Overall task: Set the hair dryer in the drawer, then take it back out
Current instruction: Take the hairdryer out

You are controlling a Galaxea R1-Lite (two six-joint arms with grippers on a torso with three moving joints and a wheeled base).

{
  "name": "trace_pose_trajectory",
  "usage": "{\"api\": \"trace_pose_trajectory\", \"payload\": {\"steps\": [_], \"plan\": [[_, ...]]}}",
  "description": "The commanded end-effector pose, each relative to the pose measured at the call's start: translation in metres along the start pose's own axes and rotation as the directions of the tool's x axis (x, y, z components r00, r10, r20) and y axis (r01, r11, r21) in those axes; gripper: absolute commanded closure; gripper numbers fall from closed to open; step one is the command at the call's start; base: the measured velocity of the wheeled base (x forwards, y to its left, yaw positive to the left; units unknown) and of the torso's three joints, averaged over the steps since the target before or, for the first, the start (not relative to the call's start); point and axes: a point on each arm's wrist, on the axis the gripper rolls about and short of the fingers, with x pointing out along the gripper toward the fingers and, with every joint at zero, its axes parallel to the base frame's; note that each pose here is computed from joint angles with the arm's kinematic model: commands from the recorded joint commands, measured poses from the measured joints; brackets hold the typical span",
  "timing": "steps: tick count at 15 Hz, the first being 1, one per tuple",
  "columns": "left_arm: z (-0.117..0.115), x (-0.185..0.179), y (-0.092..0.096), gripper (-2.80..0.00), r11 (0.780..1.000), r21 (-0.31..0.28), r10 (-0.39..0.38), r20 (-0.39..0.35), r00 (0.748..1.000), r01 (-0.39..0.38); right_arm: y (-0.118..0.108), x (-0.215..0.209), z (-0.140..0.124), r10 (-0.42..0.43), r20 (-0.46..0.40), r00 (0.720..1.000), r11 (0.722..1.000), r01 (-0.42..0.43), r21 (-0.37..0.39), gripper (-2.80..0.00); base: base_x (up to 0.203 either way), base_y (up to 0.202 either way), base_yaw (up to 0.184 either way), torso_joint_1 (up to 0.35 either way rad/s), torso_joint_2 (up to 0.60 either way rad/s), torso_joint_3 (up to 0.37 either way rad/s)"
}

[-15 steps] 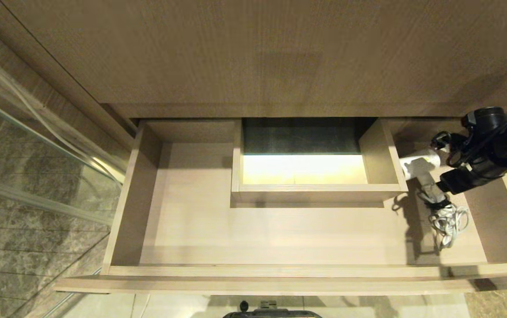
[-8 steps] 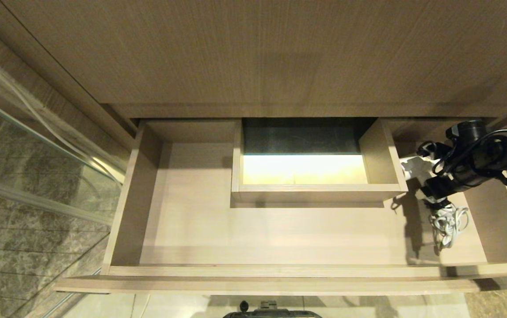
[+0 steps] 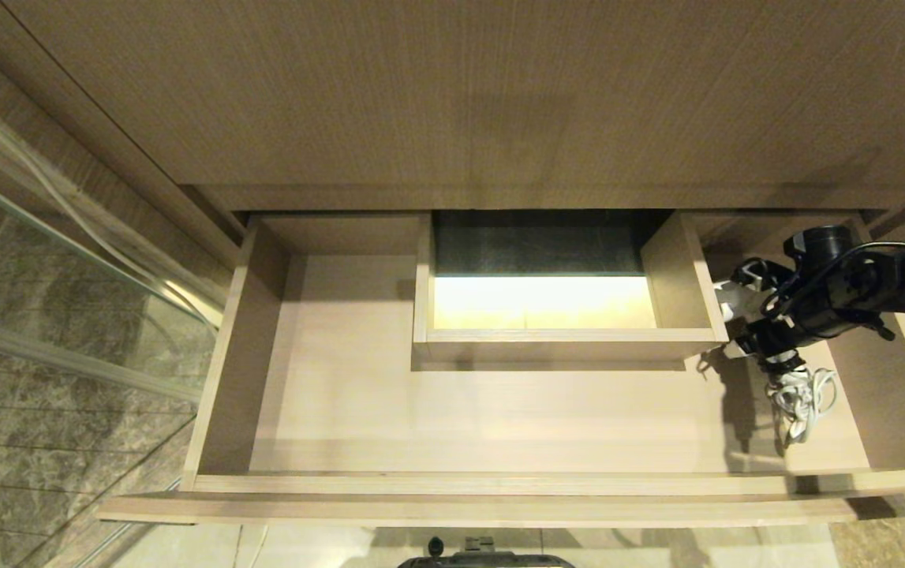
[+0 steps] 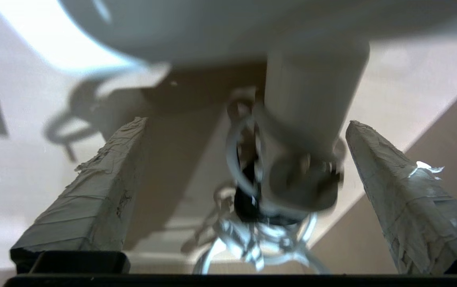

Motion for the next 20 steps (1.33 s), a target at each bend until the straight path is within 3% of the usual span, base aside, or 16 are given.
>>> {"api": "trace_pose_trajectory", "payload": {"steps": [1,7,8,9,15,20], "plan": [[0.0,0.0,0.0,0.0,1.0,0.0,0.0,0.0,1.0,0.0,-0.002,0.013,0.001,0.011,0.001,1.0,1.0,-0.011,0.002,-2.8,0.0,0.0,0.0,0.0,0.0,0.0],[0.0,0.0,0.0,0.0,1.0,0.0,0.001,0.0,1.0,-0.001,-0.007,0.026,-0.01,0.033,-0.027,0.999,0.999,-0.032,0.022,-2.8,0.0,0.0,0.0,0.0,0.0,0.0],[0.0,0.0,0.0,0.0,1.0,0.0,0.001,0.0,1.0,-0.001,-0.007,0.027,-0.011,0.041,-0.029,0.999,0.999,-0.041,0.022,-1.2,0.0,0.0,0.0,0.0,0.0,0.0],[0.0,0.0,0.0,0.0,1.0,0.0,0.0,0.0,1.0,0.0,-0.007,0.028,-0.011,0.04,-0.026,0.999,0.999,-0.039,0.021,0.0,0.0,0.0,0.0,0.0,0.0,0.0],[0.0,0.0,0.0,0.0,1.0,0.0,0.001,0.0,1.0,-0.001,-0.01,0.021,-0.007,0.032,-0.009,0.999,0.999,-0.032,0.015,0.0,0.0,0.0,0.0,0.0,0.0,0.0],[0.0,0.0,0.0,0.0,1.0,0.0,0.0,0.0,1.0,0.0,-0.02,-0.009,-0.001,0.01,0.019,1.0,1.0,-0.011,0.02,0.0,0.0,0.0,0.0,0.0,0.0,0.0]]}}
